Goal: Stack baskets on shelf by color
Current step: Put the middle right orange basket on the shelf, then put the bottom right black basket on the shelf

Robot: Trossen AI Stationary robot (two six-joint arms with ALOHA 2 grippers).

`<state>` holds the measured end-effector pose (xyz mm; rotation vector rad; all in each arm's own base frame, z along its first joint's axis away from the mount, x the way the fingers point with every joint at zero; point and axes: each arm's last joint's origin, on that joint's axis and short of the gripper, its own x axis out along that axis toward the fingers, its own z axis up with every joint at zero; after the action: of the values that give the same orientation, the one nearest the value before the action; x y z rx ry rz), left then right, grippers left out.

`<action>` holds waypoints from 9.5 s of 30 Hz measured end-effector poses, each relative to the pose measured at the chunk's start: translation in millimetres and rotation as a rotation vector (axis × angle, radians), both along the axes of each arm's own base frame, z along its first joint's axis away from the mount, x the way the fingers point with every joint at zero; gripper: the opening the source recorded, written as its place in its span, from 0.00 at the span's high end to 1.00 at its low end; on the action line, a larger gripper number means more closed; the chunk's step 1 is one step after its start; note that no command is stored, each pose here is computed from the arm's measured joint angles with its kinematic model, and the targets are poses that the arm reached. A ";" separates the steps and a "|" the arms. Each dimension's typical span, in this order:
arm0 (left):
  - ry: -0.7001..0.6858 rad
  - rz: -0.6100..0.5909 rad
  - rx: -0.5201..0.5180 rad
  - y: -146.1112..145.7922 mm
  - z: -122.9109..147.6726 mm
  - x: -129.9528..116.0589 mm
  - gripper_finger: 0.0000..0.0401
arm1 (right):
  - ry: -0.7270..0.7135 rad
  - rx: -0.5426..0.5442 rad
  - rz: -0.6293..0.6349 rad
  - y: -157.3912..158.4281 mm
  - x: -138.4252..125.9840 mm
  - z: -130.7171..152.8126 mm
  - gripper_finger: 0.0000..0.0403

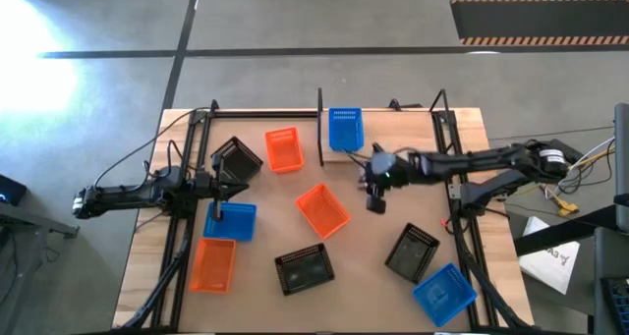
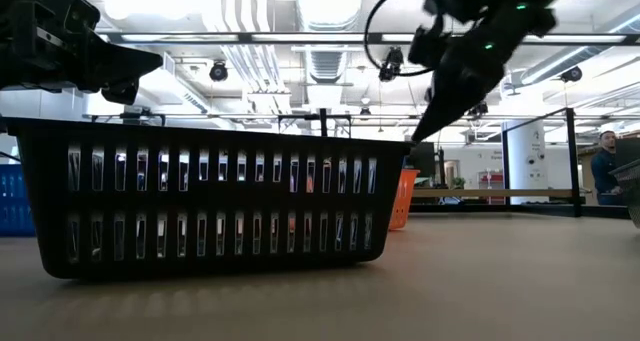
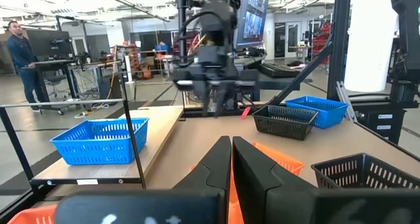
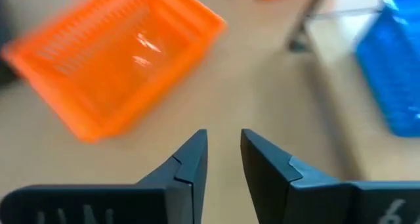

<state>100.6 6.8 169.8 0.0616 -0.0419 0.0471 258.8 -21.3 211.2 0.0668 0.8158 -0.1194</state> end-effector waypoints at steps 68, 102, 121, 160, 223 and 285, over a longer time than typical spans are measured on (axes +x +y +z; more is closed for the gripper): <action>0.001 0.000 0.000 0.0 -0.1 0.1 1.00 | 0.087 -0.498 -0.009 4.9 -39.2 96.1 0.98; 0.001 0.000 0.000 0.0 -0.1 0.1 1.00 | 0.345 -0.393 0.075 -120.2 -55.9 -7.1 0.96; 0.001 0.000 0.000 0.0 -0.1 0.1 1.00 | 0.216 -0.309 -0.251 -87.7 -67.8 29.6 0.74; 0.001 0.000 0.000 0.0 -0.1 0.1 1.00 | 0.437 0.485 -0.441 210.9 -71.2 8.8 0.71; 0.001 0.000 0.000 0.0 -0.1 0.1 1.00 | 0.469 -0.607 -0.192 18.7 -72.7 101.6 0.98; 0.001 0.000 0.000 0.0 -0.2 0.1 1.00 | 0.863 -0.126 -0.015 -159.9 -99.3 23.2 0.79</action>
<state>100.7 6.8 169.6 0.0616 -0.0408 0.0472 159.5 -181.2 234.4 -0.1072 1.6663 -0.2192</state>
